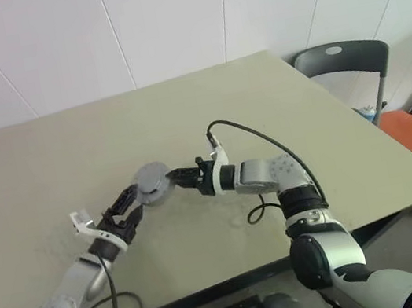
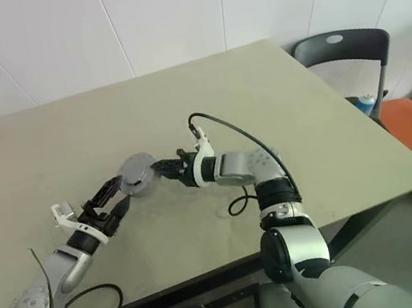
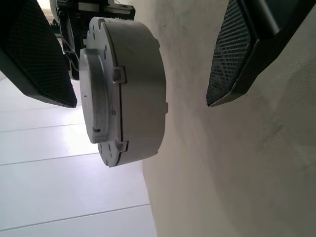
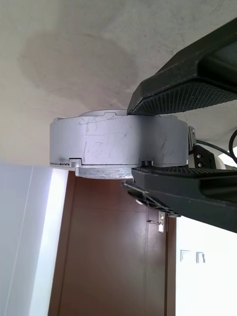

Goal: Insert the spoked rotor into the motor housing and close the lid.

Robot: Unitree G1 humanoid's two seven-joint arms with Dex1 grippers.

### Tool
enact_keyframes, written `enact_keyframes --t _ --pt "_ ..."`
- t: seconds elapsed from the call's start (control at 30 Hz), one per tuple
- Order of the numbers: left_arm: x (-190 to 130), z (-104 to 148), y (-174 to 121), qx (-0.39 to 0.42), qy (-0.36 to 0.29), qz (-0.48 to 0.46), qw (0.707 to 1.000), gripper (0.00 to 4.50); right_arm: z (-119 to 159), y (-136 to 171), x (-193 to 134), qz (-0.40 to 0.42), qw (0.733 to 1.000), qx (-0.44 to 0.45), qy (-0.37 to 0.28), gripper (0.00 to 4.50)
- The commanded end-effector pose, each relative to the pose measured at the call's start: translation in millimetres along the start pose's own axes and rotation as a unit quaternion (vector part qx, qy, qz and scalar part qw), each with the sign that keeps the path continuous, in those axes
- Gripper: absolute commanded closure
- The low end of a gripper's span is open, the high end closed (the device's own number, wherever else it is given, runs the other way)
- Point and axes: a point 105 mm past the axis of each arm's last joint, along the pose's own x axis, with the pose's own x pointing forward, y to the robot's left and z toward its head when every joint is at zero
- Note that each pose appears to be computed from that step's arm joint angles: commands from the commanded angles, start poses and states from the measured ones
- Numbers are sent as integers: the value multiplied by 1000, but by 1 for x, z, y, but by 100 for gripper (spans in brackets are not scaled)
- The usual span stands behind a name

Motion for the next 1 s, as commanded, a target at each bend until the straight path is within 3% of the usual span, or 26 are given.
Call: enact_keyframes --t 0.03,0.37,0.6,1.0 --pt "5 -5 -13 4 10 -28 1000 4 -3 29 8 62 998 -9 -3 331" --pt "17 -9 -24 -15 18 -67 997 4 -4 27 9 61 998 -6 -2 331" --pt "19 -14 -24 -51 26 -116 992 220 -4 24 11 59 998 -1 -2 331" --pt "0 -28 -55 -56 71 -230 969 238 -7 28 11 71 997 -2 4 331"
